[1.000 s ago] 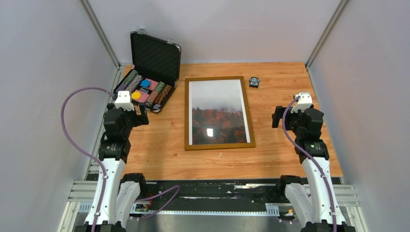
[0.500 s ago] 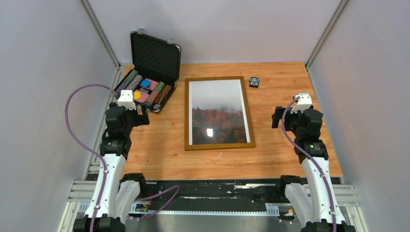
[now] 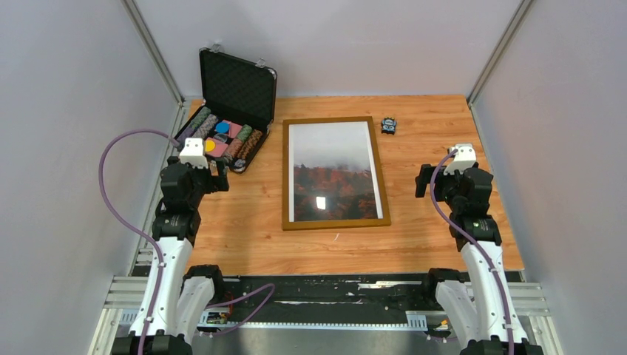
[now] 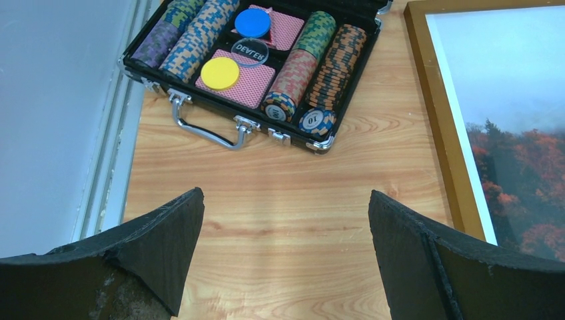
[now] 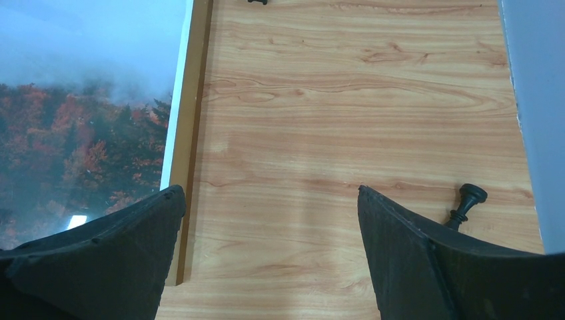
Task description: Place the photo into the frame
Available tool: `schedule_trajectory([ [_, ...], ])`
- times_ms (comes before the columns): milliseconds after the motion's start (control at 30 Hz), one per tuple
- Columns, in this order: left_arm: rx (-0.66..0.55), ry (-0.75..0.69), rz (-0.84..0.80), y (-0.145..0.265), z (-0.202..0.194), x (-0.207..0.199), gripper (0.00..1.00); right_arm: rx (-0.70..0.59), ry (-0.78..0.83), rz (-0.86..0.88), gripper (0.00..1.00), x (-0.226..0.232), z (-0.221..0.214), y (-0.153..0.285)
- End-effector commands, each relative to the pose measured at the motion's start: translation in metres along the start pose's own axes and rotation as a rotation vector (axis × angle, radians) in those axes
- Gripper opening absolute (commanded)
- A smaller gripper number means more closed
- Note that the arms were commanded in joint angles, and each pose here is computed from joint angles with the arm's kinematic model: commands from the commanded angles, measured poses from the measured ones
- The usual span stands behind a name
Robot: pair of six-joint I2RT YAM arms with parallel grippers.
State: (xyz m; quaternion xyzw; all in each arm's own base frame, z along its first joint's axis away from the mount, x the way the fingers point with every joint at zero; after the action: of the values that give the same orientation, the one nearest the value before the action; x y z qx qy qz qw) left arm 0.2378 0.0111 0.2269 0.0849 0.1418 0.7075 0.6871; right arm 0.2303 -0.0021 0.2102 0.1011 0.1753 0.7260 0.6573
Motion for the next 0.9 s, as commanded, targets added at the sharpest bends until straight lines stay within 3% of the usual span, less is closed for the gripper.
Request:
schedule_trajectory([
  [0,-0.058,-0.012,-0.010,0.0012,0.0122,-0.0001,1.00,-0.060,0.019,-0.007,1.00,-0.0014,0.0113,0.0018],
  [867,-0.063,-0.035,-0.031,0.0055,0.0132,-0.0019,1.00,-0.070,0.033,0.017,1.00,0.0016,0.0100,0.0039],
])
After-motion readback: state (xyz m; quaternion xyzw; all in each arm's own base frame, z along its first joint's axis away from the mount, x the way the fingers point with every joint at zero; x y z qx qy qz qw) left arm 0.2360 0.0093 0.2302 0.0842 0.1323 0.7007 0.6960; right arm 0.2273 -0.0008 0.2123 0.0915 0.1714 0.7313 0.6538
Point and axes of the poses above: each gripper's point midway between its finger pads, its own y axis back along the fingers, its own x axis along the line the jaws close on, z = x × y, the point moved 6 cm from there along y, back along the fingers, and after that the axes turned 6 degrees about y, right-handed, at the moved point
